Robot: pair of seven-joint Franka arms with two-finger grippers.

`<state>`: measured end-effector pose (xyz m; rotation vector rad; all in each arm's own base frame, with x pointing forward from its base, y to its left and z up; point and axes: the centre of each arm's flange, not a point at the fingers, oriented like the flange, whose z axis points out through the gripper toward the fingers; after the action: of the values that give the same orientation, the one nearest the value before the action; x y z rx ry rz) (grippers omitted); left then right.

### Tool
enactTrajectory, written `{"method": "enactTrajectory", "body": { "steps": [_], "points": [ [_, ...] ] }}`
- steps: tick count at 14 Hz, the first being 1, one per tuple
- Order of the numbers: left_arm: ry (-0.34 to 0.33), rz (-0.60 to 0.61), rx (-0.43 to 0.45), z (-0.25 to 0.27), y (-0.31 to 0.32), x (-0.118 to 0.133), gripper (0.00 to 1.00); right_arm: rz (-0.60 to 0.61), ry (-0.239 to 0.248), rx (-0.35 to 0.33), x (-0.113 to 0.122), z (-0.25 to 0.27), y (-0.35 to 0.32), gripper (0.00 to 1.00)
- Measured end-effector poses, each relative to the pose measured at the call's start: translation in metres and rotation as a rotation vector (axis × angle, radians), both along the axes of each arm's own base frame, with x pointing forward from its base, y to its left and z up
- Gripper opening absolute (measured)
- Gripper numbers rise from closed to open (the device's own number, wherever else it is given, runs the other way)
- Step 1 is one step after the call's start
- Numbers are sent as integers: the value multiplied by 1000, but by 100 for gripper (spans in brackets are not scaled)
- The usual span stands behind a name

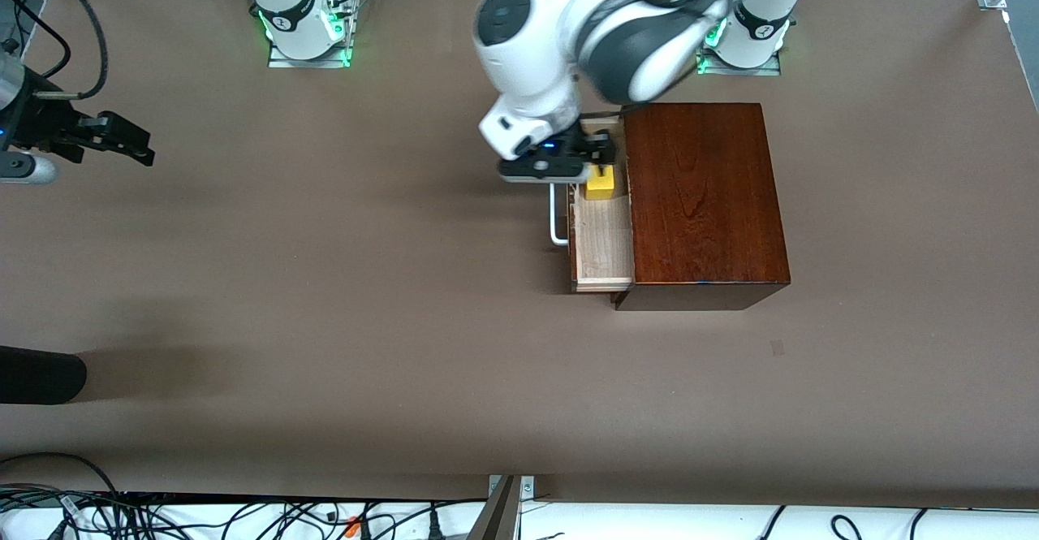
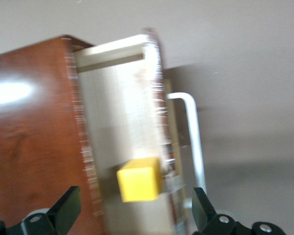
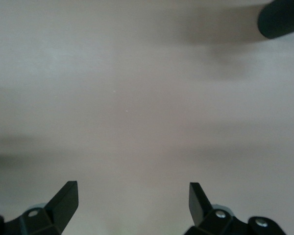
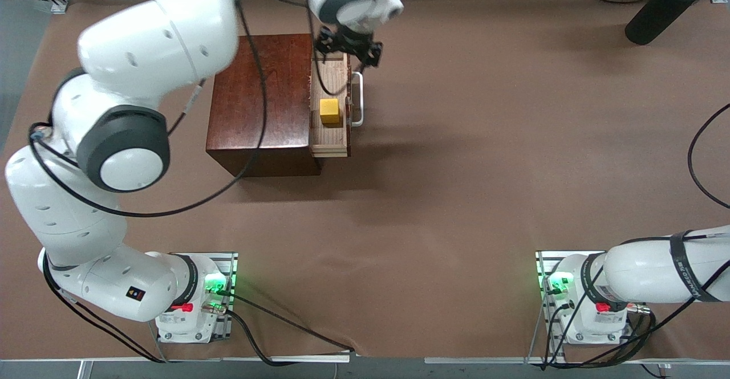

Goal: Open drawer, take yellow block, close drawer

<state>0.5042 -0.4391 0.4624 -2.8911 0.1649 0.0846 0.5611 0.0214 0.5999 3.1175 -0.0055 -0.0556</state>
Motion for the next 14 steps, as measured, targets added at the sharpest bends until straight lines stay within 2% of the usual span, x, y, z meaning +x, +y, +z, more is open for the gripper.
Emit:
{"method": "enactTrajectory", "body": {
  "steps": [3,6,8,10,14],
  "points": [
    [65,18,-85,49,93,49,100,-49,-31,4,-7,14,67,100],
    [112,8,-130,71,183,81,100,-145,-52,11,-29,23,156,100],
    [130,-11,-140,82,234,94,100,-256,-50,19,-51,23,211,100],
    [147,-49,-178,92,278,102,100,-406,-20,55,-73,18,264,100],
    [154,-58,-270,111,346,104,100,-733,23,152,-92,-17,360,100]
  ]
}}
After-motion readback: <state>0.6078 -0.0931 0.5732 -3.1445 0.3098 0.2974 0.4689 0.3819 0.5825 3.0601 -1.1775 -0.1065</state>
